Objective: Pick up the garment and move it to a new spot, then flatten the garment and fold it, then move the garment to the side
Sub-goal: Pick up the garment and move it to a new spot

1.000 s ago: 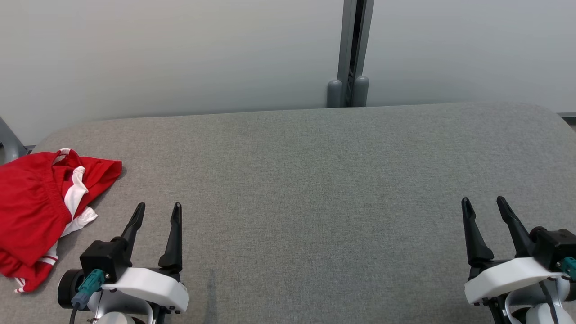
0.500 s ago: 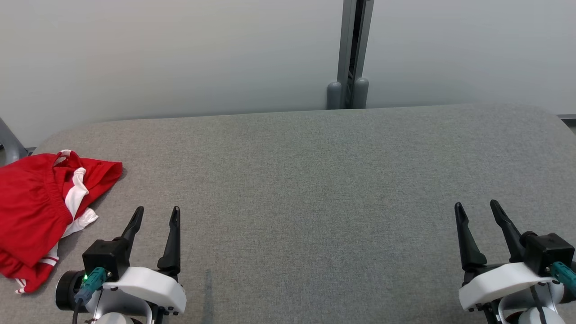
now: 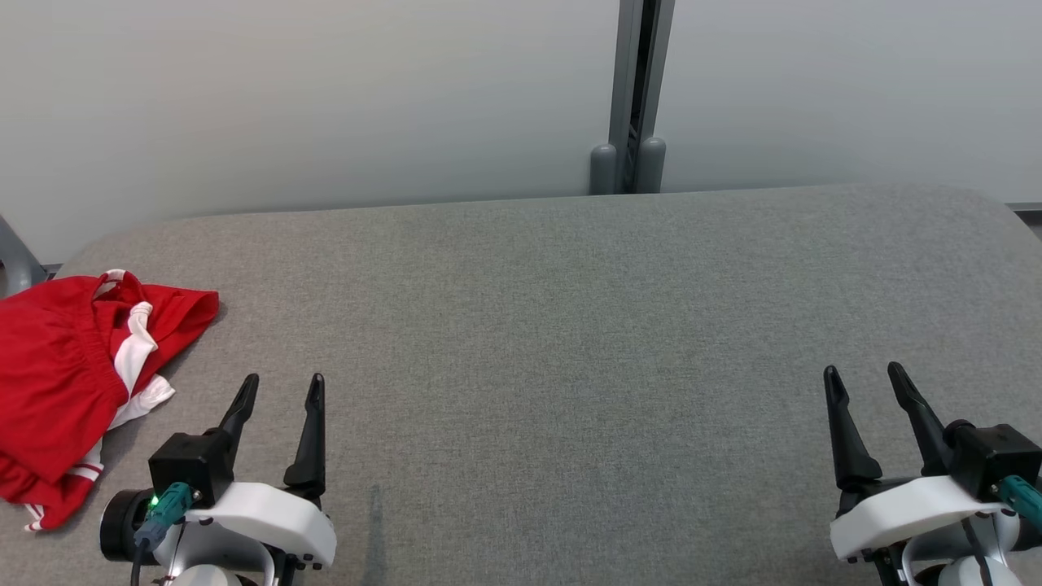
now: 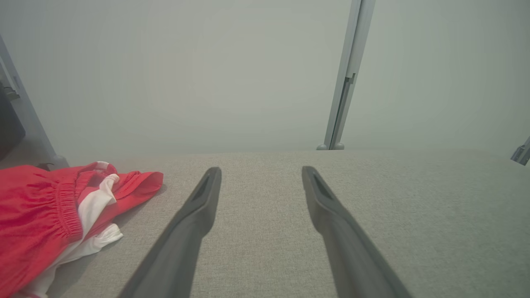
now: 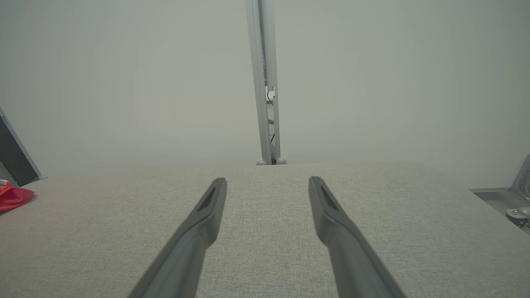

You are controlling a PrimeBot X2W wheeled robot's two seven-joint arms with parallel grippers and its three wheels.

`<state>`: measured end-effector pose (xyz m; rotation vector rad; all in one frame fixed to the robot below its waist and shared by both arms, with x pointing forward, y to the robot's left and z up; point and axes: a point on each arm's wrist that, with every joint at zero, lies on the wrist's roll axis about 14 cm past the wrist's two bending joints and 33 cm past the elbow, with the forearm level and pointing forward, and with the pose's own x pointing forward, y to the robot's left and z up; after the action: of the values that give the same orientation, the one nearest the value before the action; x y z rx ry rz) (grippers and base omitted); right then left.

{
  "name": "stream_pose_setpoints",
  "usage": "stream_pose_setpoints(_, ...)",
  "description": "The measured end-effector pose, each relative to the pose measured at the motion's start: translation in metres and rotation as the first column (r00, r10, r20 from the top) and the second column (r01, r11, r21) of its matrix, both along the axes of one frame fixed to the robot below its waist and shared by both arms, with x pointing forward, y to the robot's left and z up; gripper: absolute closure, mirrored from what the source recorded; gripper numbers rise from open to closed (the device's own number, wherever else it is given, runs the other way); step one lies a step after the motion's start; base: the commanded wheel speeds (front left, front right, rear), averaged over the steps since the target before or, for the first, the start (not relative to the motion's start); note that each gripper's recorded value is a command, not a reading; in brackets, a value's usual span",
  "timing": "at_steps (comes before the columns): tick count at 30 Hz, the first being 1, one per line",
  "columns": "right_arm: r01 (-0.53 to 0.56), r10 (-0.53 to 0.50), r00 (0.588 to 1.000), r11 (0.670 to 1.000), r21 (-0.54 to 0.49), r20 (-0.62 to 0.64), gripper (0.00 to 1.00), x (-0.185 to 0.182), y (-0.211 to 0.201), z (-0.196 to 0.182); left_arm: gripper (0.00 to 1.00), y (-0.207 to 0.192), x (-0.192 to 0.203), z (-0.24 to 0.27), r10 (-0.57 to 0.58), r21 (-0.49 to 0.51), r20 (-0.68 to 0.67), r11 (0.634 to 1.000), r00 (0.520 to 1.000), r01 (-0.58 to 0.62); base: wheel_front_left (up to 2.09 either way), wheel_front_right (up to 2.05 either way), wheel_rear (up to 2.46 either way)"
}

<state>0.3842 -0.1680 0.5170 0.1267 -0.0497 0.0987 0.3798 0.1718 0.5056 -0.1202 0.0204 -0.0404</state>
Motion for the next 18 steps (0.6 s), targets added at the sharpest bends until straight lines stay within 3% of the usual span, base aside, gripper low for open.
stream_pose_setpoints(18,-0.003,0.003,1.000,1.000,0.011,-0.014,0.00,0.0017,0.0020,-0.0039,0.00,0.0020,0.0010,-0.0022,0.007,-0.009,-0.006,1.000,1.000,-0.007,0.00,0.00,0.00)
